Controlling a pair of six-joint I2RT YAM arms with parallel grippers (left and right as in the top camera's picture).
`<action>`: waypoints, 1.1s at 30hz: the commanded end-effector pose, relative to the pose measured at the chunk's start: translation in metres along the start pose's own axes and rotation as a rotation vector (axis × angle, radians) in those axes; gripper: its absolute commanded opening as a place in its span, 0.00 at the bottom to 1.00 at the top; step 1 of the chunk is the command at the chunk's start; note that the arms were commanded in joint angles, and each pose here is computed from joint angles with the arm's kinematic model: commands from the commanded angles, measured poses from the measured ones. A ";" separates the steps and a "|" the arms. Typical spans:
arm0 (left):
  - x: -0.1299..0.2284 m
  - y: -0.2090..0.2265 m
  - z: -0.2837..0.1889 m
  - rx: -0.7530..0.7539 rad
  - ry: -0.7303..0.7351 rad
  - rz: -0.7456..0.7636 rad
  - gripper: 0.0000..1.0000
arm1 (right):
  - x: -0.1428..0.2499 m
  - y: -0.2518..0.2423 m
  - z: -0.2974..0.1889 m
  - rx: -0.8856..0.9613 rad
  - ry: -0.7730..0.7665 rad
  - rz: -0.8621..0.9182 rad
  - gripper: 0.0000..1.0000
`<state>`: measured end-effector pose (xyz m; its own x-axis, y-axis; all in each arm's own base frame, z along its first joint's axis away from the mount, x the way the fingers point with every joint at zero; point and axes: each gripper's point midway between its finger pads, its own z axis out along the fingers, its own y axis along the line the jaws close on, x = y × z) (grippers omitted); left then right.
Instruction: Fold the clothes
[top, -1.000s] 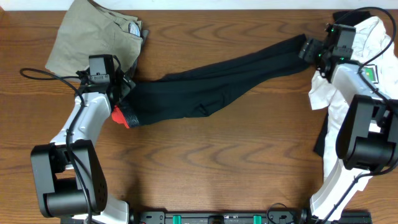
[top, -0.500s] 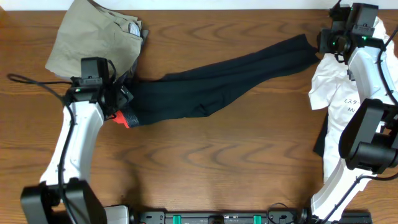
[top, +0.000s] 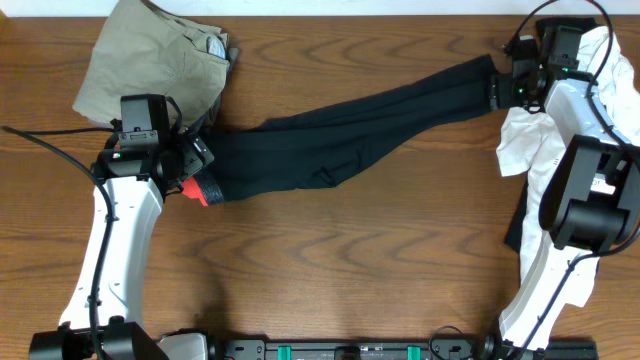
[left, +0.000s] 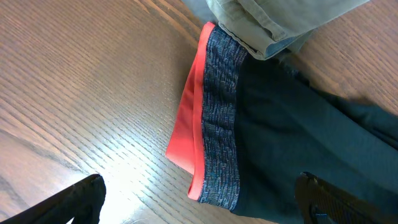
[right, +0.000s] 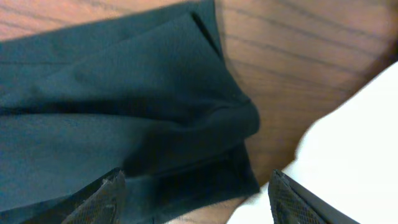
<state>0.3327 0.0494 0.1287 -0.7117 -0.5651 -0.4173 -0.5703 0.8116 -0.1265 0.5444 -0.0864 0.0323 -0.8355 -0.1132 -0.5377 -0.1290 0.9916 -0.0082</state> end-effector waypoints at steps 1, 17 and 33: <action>-0.007 -0.002 -0.005 0.008 -0.016 0.013 0.98 | -0.001 -0.001 0.009 -0.021 -0.015 -0.012 0.72; -0.007 -0.002 -0.005 0.009 -0.015 0.013 0.98 | 0.005 0.006 0.046 -0.092 -0.051 0.093 0.56; -0.007 -0.002 -0.005 0.008 -0.015 0.013 0.98 | 0.006 -0.009 0.031 -0.122 -0.014 0.165 0.08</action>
<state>0.3326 0.0489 0.1286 -0.7185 -0.5570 -0.4166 -0.5619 0.8178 -0.1242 0.5550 -0.0749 0.0053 -0.8392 0.0168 -0.5435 -0.0948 0.9797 0.1766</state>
